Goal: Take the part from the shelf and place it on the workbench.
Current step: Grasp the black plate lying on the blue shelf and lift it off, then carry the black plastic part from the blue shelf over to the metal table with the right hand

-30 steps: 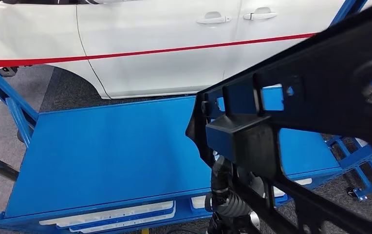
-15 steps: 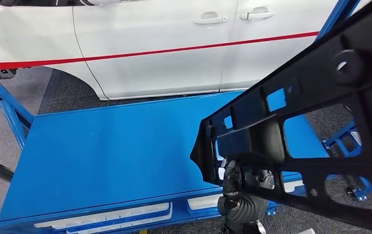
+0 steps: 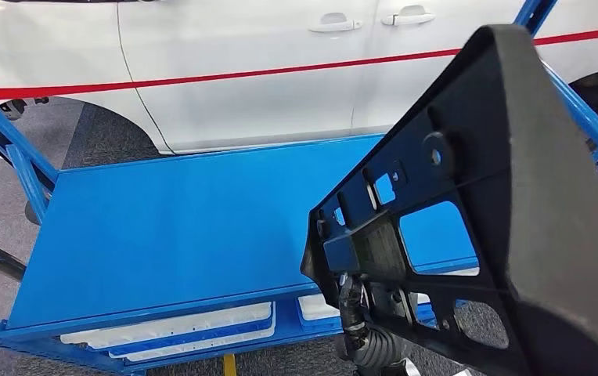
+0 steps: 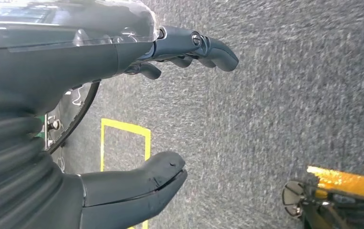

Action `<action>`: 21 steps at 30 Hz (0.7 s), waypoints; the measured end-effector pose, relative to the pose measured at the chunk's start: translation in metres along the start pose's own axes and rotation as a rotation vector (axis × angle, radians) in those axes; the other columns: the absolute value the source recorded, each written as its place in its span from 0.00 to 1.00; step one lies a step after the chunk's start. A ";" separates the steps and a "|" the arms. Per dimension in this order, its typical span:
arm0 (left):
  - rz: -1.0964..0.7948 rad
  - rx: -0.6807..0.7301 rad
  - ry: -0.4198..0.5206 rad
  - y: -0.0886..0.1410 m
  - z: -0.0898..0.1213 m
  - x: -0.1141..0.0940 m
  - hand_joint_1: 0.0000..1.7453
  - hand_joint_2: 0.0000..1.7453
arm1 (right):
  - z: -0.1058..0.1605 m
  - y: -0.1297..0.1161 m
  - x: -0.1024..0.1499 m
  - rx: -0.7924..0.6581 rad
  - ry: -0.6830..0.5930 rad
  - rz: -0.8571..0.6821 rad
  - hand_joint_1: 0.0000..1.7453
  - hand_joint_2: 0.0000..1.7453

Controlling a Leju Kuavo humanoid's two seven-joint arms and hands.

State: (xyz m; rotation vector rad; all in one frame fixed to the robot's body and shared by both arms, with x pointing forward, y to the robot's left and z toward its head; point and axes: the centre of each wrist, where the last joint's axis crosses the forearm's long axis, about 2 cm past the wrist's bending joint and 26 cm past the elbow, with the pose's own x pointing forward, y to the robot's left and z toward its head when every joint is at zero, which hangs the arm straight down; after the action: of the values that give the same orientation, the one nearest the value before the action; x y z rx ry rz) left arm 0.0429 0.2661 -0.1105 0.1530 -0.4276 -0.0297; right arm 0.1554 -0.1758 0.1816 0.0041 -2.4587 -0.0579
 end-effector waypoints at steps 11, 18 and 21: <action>0.049 0.016 0.029 -0.001 0.001 -0.002 0.00 1.00 | 0.017 -0.006 -0.002 0.020 0.073 -0.065 1.00 1.00; 0.071 0.031 0.033 0.000 0.001 -0.002 0.00 1.00 | 0.028 -0.016 0.000 -0.018 0.124 -0.065 1.00 1.00; 0.080 0.032 0.033 -0.002 0.001 -0.001 0.00 1.00 | 0.031 -0.018 0.000 -0.023 0.136 -0.059 1.00 1.00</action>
State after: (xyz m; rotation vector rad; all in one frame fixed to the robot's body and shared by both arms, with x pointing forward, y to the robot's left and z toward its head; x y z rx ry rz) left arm 0.0419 0.2644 -0.1105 0.1672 -0.4009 0.0584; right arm 0.1353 -0.1927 0.1571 0.0685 -2.3215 -0.1084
